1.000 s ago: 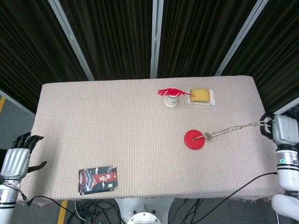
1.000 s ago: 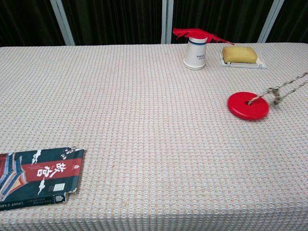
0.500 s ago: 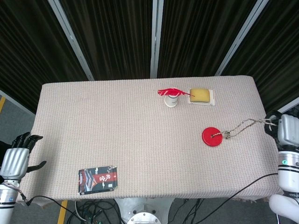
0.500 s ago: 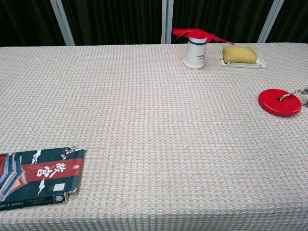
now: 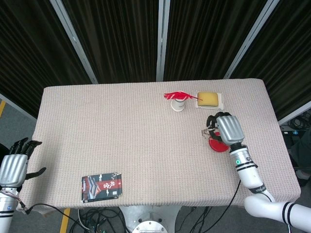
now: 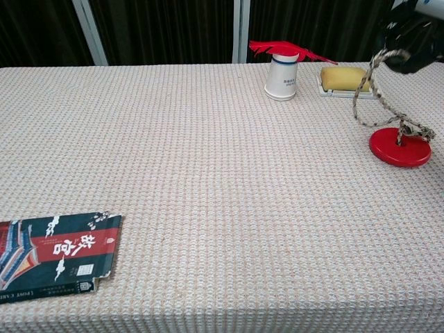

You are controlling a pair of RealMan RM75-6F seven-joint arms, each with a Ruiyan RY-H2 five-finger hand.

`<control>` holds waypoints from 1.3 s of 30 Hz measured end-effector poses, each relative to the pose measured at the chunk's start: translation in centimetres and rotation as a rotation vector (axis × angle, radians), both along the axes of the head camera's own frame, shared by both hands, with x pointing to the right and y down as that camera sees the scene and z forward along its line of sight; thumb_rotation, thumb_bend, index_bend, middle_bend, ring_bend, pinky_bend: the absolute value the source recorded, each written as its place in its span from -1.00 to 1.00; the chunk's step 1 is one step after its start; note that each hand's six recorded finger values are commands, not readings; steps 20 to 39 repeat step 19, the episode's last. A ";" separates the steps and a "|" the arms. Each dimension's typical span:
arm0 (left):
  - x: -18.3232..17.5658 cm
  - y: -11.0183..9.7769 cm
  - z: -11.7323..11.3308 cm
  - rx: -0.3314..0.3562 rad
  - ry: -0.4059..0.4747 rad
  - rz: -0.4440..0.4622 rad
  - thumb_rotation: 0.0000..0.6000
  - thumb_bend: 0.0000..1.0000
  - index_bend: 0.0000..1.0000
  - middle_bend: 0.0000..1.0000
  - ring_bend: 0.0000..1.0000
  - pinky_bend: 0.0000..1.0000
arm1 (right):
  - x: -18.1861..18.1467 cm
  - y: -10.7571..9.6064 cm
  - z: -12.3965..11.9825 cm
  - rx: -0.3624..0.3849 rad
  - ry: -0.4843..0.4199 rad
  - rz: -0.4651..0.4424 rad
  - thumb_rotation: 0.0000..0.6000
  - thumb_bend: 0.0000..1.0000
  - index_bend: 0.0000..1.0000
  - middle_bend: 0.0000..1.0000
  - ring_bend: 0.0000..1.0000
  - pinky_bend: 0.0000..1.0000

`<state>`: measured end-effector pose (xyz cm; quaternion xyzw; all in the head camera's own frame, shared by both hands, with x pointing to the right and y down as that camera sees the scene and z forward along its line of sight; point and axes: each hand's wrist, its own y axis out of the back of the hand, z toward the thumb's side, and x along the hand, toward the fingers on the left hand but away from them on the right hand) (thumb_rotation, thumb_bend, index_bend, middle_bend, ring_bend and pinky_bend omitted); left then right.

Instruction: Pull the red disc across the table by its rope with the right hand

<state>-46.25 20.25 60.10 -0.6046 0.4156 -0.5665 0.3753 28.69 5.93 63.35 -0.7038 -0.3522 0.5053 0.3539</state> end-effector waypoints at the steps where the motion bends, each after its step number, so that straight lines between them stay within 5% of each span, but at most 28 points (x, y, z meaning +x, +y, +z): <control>1: 0.0 0.0 0.0 -0.001 0.000 0.001 1.00 -1.00 -0.55 -0.55 -0.79 -0.71 | -0.2 0.3 0.2 -0.021 0.018 -0.018 1.00 -1.00 -1.00 -1.00 -1.00 -1.00; 4: 0.1 0.0 0.1 -0.001 0.003 0.003 1.00 -1.00 -0.55 -0.55 -0.79 -0.71 | 0.0 0.8 0.0 -0.032 0.049 -0.041 1.00 -1.00 -1.00 -1.00 -1.00 -1.00; 10: 0.2 0.0 0.0 0.003 0.004 0.005 1.00 -1.00 -0.55 -0.55 -0.79 -0.71 | 3.6 1.5 -3.7 0.081 0.075 0.029 1.00 -1.00 -1.00 -1.00 -1.00 -1.00; 19: 0.8 -0.5 -0.3 0.017 0.016 0.014 1.00 -1.00 -0.55 -0.55 -0.79 -0.71 | 11.5 8.7 -6.6 0.251 0.181 0.081 1.00 -0.99 -1.00 -1.00 -1.00 -1.00; 39: 0.8 -0.5 -0.3 0.017 0.016 0.014 1.00 -1.00 -0.55 -0.55 -0.79 -0.71 | 11.5 8.7 -6.6 0.251 0.181 0.081 1.00 -0.99 -1.00 -1.00 -1.00 -1.00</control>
